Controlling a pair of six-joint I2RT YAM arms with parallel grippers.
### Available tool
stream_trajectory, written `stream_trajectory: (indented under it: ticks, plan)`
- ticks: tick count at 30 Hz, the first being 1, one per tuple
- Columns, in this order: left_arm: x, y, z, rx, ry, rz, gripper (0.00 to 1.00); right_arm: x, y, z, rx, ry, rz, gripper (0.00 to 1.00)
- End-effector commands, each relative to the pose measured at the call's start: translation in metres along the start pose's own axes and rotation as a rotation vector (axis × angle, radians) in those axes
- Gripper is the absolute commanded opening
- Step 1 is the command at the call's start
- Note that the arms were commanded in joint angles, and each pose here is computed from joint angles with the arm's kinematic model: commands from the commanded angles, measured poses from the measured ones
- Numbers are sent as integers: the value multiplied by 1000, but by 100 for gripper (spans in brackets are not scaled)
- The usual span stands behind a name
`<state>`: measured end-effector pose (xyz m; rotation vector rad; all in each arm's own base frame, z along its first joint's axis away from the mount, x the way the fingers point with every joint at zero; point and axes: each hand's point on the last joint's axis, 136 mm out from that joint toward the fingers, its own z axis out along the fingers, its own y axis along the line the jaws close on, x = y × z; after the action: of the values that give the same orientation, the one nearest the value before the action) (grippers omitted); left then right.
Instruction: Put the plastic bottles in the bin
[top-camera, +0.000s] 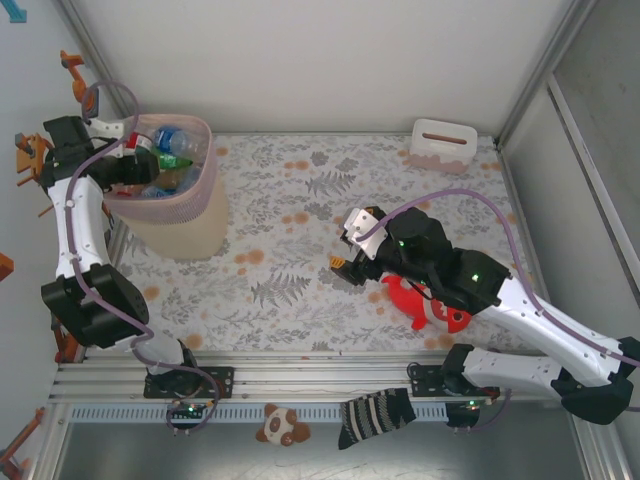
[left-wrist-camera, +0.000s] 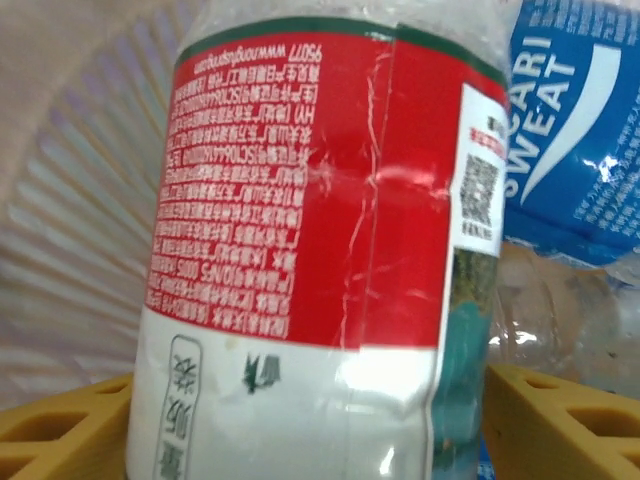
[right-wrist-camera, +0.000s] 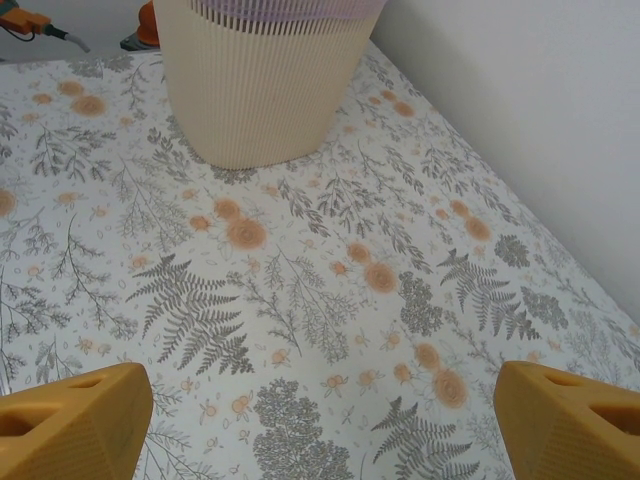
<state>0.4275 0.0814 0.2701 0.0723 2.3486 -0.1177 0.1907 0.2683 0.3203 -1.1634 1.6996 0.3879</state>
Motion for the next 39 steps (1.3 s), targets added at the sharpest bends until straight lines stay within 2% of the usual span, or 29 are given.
stream_trajectory:
  ticks: [1, 10, 13, 17, 19, 23, 26, 30, 35, 39]
  plan:
    - [-18, -9, -36, 1, -60, -18, 84, -16, -5, -8, 13, -64, 26, 87]
    - [-62, -10, -51, 8, -199, -10, 86, -21, -6, -6, 11, -68, 26, 87]
    - [-70, -11, -45, 25, -202, 0, 78, -22, -6, -5, 10, -65, 27, 87]
    - [-71, -10, -28, 39, -181, 9, 54, -22, -6, -2, 6, -60, 33, 86]
    - [-65, -9, -18, 50, -152, 3, 48, -22, -5, -2, 4, -60, 37, 86]
    - [-40, -2, 6, 35, -61, -12, 44, -22, -7, -2, 13, -60, 47, 86]
    - [-29, -4, 11, 44, -34, -16, 42, -23, -9, -2, 24, -58, 57, 86]
    - [-45, -13, -11, 59, -116, -13, 45, -23, -15, -1, 55, -45, 80, 85]
    - [-82, -28, -65, 65, -262, -9, 50, -21, -24, -5, 101, -30, 96, 85]
    - [-92, -46, -100, 75, -332, -11, 54, -17, -30, -10, 144, -26, 113, 85]
